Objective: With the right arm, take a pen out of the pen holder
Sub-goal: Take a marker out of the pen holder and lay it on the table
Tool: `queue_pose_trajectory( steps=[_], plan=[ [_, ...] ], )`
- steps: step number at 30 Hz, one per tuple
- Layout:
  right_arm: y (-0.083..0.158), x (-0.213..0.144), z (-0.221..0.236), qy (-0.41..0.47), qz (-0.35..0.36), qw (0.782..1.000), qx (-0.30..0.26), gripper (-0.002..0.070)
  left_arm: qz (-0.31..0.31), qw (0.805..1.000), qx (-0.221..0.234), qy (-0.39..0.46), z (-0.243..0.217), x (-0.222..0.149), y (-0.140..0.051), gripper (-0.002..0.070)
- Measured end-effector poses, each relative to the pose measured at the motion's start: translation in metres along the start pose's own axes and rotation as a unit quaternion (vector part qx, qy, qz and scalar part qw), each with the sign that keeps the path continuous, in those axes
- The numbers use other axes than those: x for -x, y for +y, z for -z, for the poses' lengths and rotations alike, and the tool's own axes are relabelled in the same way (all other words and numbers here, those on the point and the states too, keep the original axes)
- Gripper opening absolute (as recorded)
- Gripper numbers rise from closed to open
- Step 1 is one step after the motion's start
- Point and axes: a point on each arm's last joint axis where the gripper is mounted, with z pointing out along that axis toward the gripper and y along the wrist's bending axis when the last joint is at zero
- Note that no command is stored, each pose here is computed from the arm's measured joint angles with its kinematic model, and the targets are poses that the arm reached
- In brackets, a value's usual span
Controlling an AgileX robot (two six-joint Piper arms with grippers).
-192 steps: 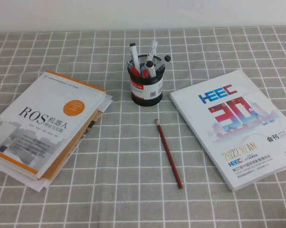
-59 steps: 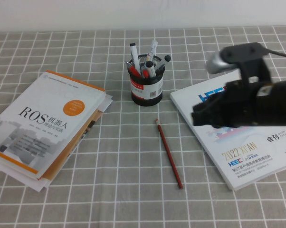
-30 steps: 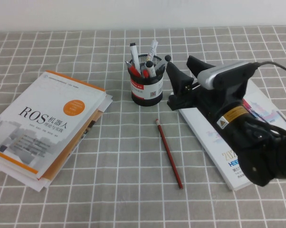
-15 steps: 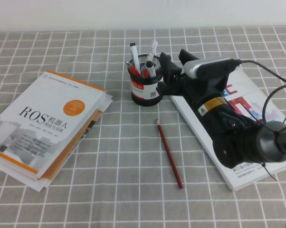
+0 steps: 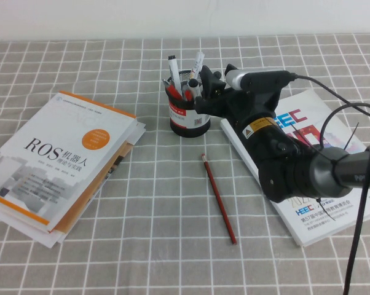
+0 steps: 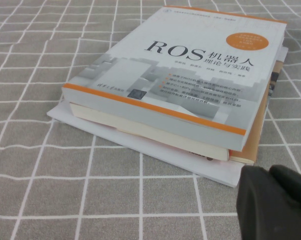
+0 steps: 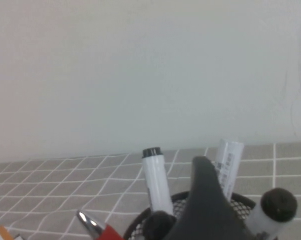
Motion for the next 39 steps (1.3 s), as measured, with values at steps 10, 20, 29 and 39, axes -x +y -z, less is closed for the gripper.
queue_pose_trajectory(
  steps=[10,20,29,39],
  plan=[
    [-0.005,-0.012,-0.001,0.017,-0.004,1.000,-0.014,0.0370,0.000,1.000,0.000,0.000,0.000,0.000,0.000,-0.0003],
    [-0.004,-0.018,-0.014,0.042,-0.009,0.999,-0.017,0.0370,0.000,1.000,0.000,0.000,0.000,0.000,0.000,-0.0003],
    [-0.005,-0.016,-0.016,0.038,-0.013,0.999,-0.022,0.0365,0.000,1.000,0.000,0.000,0.000,0.000,0.000,-0.0003],
    [-0.004,-0.015,-0.017,0.036,-0.012,0.999,-0.020,0.0321,0.000,1.000,0.000,0.000,0.000,0.000,0.000,-0.0003]
  ],
)
